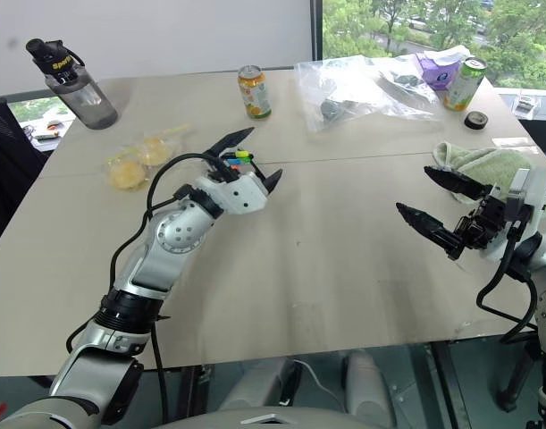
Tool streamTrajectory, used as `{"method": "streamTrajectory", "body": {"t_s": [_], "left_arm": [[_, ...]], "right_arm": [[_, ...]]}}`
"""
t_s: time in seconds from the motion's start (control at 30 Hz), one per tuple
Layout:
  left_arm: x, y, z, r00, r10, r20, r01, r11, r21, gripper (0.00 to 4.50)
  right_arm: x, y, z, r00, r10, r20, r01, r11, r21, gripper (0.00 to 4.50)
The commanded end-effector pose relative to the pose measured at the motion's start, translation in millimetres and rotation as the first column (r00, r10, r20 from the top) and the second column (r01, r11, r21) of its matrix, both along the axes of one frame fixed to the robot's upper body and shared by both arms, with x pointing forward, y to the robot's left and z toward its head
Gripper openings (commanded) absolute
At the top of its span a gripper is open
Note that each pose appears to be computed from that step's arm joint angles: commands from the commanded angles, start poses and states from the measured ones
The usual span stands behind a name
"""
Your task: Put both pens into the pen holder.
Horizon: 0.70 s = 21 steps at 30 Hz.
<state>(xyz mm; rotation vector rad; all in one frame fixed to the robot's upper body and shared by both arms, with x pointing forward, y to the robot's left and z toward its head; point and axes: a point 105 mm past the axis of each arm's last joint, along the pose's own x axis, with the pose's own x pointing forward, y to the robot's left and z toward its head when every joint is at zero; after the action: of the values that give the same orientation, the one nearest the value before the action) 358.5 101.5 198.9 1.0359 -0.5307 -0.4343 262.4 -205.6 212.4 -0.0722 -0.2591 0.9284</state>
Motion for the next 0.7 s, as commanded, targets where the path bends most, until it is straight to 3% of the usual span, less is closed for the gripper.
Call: {"method": "streamTrajectory", "body": {"t_s": [0.03,0.13,0.27,0.4,0.5,0.7], "left_arm": [[-4,1,27,0.997,-0.004,0.08,0.01,0.997,-0.071,4.47],[-18,-10,24,0.992,-0.124,0.036,0.128,0.983,-0.13,4.47],[-38,-11,4,0.948,-0.282,-0.145,0.218,0.913,-0.346,4.47],[-58,13,-32,0.838,-0.386,-0.385,0.117,0.817,-0.565,4.47],[-71,30,-57,0.758,-0.412,-0.506,0.008,0.781,-0.625,4.47],[-110,48,-93,0.628,-0.413,-0.66,-0.108,0.793,-0.599,4.47]], "right_arm": [[-1,-2,9,0.999,-0.001,0.05,0.002,1.0,-0.012,4.5],[1,-1,-1,1.0,-0.003,0.025,0.004,0.999,-0.04,4.5],[-1,2,-29,0.999,0.014,-0.039,-0.019,0.993,-0.116,4.5],[1,0,-65,0.996,-0.009,-0.089,-0.007,0.985,-0.171,4.5],[0,-4,-86,0.99,-0.023,-0.136,-0.004,0.982,-0.191,4.5],[1,-13,-108,0.985,-0.055,-0.164,0.025,0.983,-0.18,4.5]]}}
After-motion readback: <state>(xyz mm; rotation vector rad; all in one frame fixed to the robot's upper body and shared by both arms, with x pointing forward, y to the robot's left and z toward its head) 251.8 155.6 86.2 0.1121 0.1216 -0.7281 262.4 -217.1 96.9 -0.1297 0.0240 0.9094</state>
